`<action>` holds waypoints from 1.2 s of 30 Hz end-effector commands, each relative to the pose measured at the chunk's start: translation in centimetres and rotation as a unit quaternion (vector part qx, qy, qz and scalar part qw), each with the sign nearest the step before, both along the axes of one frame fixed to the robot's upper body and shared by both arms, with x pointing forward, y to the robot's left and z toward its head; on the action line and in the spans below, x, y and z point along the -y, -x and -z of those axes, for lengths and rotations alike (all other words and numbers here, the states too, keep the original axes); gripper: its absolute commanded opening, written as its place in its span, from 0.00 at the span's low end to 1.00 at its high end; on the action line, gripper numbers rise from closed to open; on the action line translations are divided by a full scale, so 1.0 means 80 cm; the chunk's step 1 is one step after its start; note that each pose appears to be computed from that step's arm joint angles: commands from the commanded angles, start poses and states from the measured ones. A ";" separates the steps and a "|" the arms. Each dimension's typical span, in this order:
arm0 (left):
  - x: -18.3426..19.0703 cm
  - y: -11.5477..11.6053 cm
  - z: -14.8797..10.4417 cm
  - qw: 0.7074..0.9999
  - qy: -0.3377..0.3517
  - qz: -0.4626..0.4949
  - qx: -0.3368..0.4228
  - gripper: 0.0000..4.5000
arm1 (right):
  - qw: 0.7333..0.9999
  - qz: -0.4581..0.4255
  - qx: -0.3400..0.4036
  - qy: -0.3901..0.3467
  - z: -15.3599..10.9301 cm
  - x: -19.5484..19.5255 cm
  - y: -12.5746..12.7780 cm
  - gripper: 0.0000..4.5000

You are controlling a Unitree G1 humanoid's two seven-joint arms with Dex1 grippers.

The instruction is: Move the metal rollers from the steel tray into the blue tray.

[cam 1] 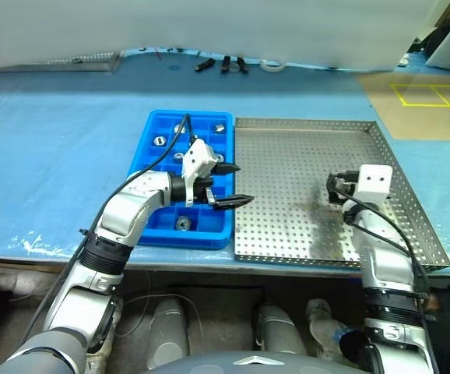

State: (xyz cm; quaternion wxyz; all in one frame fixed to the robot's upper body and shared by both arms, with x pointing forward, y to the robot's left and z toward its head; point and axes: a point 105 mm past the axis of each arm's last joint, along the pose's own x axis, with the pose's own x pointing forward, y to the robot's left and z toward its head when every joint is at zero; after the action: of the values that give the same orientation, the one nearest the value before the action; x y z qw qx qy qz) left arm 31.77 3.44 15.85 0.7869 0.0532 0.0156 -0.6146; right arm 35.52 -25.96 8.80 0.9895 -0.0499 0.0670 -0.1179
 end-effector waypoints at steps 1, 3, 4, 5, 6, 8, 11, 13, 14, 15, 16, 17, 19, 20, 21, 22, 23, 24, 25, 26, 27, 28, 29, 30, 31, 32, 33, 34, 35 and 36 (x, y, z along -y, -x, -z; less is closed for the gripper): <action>-0.002 0.004 -0.013 1.000 0.007 0.005 0.017 1.00 | 0.999 0.016 0.041 -0.013 -0.011 0.005 -0.007 1.00; -0.005 0.003 -0.014 1.000 0.006 0.002 0.018 1.00 | 0.998 0.025 0.036 -0.036 -0.007 0.005 -0.007 1.00; -0.006 0.002 -0.014 1.000 0.005 0.001 0.018 1.00 | 0.998 0.027 0.033 -0.046 -0.006 0.004 -0.007 1.00; -0.007 0.002 -0.014 1.000 0.004 0.000 0.018 1.00 | 0.998 0.030 0.029 -0.054 -0.004 0.004 -0.006 1.00; -0.008 0.002 -0.013 1.000 0.004 -0.002 0.018 1.00 | 0.998 0.033 0.026 -0.055 -0.003 0.004 -0.005 1.00; -0.009 0.002 -0.012 1.000 0.003 -0.004 0.018 1.00 | 0.998 0.034 0.027 -0.051 -0.004 0.004 -0.004 1.00; -0.010 0.001 -0.011 1.000 0.003 -0.006 0.016 1.00 | 0.998 0.032 0.032 -0.046 -0.008 0.002 -0.003 1.00; -0.010 0.000 -0.010 1.000 0.003 -0.007 0.016 1.00 | 0.998 0.032 0.037 -0.047 -0.011 0.002 -0.002 1.00; -0.010 0.000 -0.010 1.000 0.003 -0.007 0.016 1.00 | 0.998 0.032 0.042 -0.046 -0.014 0.002 -0.002 1.00; -0.010 -0.001 -0.009 1.000 0.003 -0.007 0.016 1.00 | 0.997 0.036 0.046 -0.045 -0.016 0.004 -0.002 1.00; -0.010 -0.001 -0.009 1.000 0.003 -0.007 0.015 1.00 | 0.997 0.039 0.048 -0.046 -0.018 0.005 -0.002 0.91; -0.010 -0.001 -0.008 1.000 0.003 -0.007 0.015 1.00 | 0.997 0.040 0.049 -0.046 -0.019 0.006 -0.002 0.87; -0.010 -0.001 -0.006 1.000 0.002 -0.007 0.014 1.00 | 0.997 0.039 0.048 -0.045 -0.020 0.006 -0.003 0.73; -0.010 -0.001 -0.005 1.000 0.002 -0.008 0.013 1.00 | 0.997 0.039 0.048 -0.044 -0.020 0.005 -0.003 0.65; -0.010 -0.001 -0.004 1.000 0.002 -0.008 0.013 1.00 | 0.997 0.037 0.048 -0.043 -0.021 0.004 -0.003 0.58; -0.011 -0.001 -0.003 1.000 0.002 -0.008 0.013 1.00 | 0.997 0.036 0.048 -0.042 -0.021 0.003 -0.003 0.51; -0.011 -0.001 -0.002 1.000 0.002 -0.008 0.012 1.00 | 0.997 0.036 0.047 -0.041 -0.021 0.003 -0.003 0.43; -0.012 -0.001 -0.001 1.000 0.002 -0.009 0.012 1.00 | 0.997 0.035 0.047 -0.041 -0.021 0.003 -0.003 0.38; -0.012 -0.001 -0.001 1.000 0.002 -0.009 0.012 1.00 | 0.997 0.035 0.047 -0.040 -0.021 0.003 -0.003 0.35; -0.012 -0.001 -0.001 1.000 0.002 -0.009 0.012 1.00 | 0.998 0.034 0.046 -0.041 -0.021 0.003 -0.003 0.35; -0.012 -0.002 -0.001 1.000 0.002 -0.010 0.013 1.00 | 0.998 0.033 0.045 -0.041 -0.021 0.002 -0.003 0.35; -0.013 -0.002 -0.001 1.000 0.002 -0.010 0.013 1.00 | 0.998 0.029 0.044 -0.042 -0.020 0.001 -0.003 0.35; -0.013 -0.002 -0.001 1.000 0.001 -0.010 0.013 1.00 | 0.998 0.026 0.043 -0.042 -0.020 -0.001 -0.003 0.35; -0.014 -0.003 -0.002 1.000 0.001 -0.012 0.014 1.00 | 0.998 0.008 0.046 -0.041 -0.025 -0.009 -0.004 0.35; -0.015 -0.003 -0.002 1.000 0.000 -0.013 0.015 1.00 | 0.998 -0.006 0.049 -0.040 -0.028 -0.015 -0.005 0.35; -0.015 -0.003 -0.003 1.000 0.000 -0.014 0.016 1.00 | 0.997 -0.030 0.053 -0.039 -0.035 -0.026 -0.006 0.35; -0.016 -0.001 -0.005 1.000 0.003 -0.015 0.015 1.00 | 0.995 -0.067 0.058 -0.035 -0.045 -0.041 -0.008 0.35; -0.017 0.000 -0.006 1.000 0.007 -0.016 0.011 1.00 | 0.991 -0.110 0.062 -0.037 -0.056 -0.058 -0.009 0.35; -0.018 0.002 -0.008 1.000 0.010 -0.016 0.009 1.00 | 0.986 -0.147 0.065 -0.036 -0.066 -0.073 -0.009 0.35; -0.020 0.004 -0.008 1.000 0.012 -0.015 0.006 1.00 | 0.981 -0.179 0.066 -0.036 -0.074 -0.085 -0.008 0.35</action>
State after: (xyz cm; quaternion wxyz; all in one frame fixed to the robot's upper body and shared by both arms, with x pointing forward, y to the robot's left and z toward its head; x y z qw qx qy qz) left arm 31.71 4.61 15.02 0.7954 0.0495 0.0297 -0.6033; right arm 36.14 -21.22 11.62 0.9991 -0.0157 0.0397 0.0028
